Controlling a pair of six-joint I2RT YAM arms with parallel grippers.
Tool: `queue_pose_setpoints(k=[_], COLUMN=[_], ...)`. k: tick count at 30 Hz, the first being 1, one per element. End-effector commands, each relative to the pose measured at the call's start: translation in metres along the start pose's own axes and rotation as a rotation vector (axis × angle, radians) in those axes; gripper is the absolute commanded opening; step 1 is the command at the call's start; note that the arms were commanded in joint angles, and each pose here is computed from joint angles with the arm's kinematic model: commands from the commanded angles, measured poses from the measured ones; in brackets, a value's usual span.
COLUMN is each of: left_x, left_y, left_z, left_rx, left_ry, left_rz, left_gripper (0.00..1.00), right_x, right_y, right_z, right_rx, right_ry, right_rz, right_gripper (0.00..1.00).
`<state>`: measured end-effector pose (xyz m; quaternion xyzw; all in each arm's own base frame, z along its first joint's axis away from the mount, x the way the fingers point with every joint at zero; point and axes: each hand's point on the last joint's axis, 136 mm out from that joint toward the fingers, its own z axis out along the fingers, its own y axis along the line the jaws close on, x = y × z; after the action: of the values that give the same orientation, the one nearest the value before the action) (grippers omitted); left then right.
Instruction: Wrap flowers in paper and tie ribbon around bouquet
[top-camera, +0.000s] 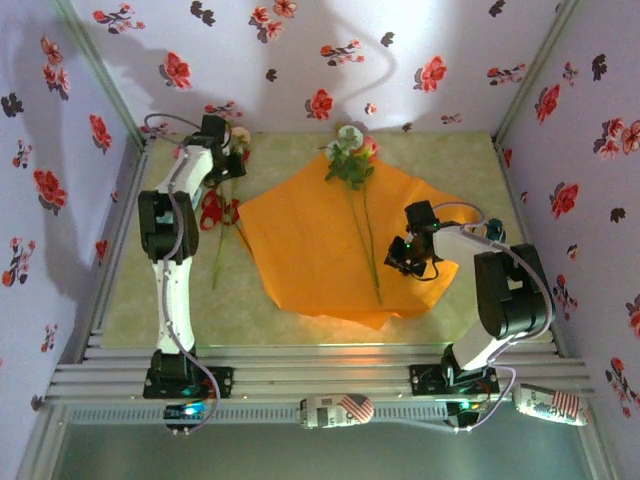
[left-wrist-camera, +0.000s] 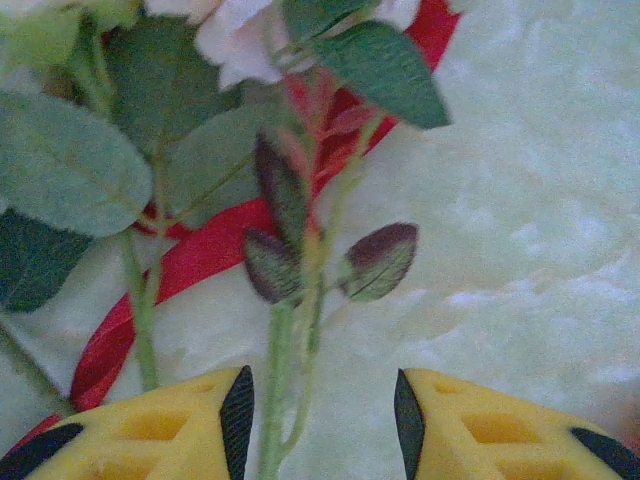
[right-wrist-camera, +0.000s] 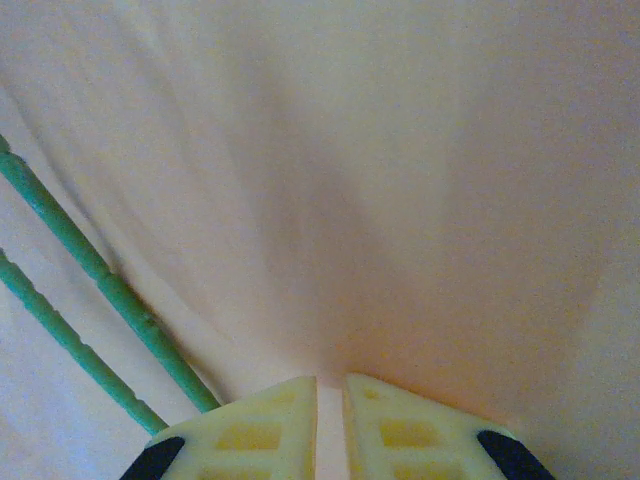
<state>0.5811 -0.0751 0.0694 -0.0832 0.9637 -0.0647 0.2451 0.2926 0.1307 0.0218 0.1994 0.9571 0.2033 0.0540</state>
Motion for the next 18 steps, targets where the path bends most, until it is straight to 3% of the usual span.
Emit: queue_pose_setpoints(k=[1,5,11,16,18], left_x=[-0.008,-0.001,0.01,0.022,0.019], left_y=[0.01,0.023,0.02,0.016,0.013], left_z=[0.016,0.026,0.035,0.04,0.034], left_rx=[-0.079,-0.15,-0.14,-0.116,-0.11], left_ry=[-0.033,-0.004,0.04,0.081,0.071], left_rz=[0.051,0.031,0.026,0.022,0.033], left_gripper=[0.43,0.41,0.41,0.29,0.18], right_x=[-0.002,-0.002,-0.002,-0.002,-0.002], right_y=[-0.001,-0.001,-0.002,0.001,0.005], right_z=[-0.003,-0.004,-0.002,-0.005,-0.012], right_rx=[0.022,0.024,0.03,0.026,0.013], right_ry=[0.007,0.01,0.017,0.019,0.016], right_rz=[-0.01,-0.008,-0.008,-0.015,-0.028], right_gripper=[0.16,0.16,0.16,0.16,0.16])
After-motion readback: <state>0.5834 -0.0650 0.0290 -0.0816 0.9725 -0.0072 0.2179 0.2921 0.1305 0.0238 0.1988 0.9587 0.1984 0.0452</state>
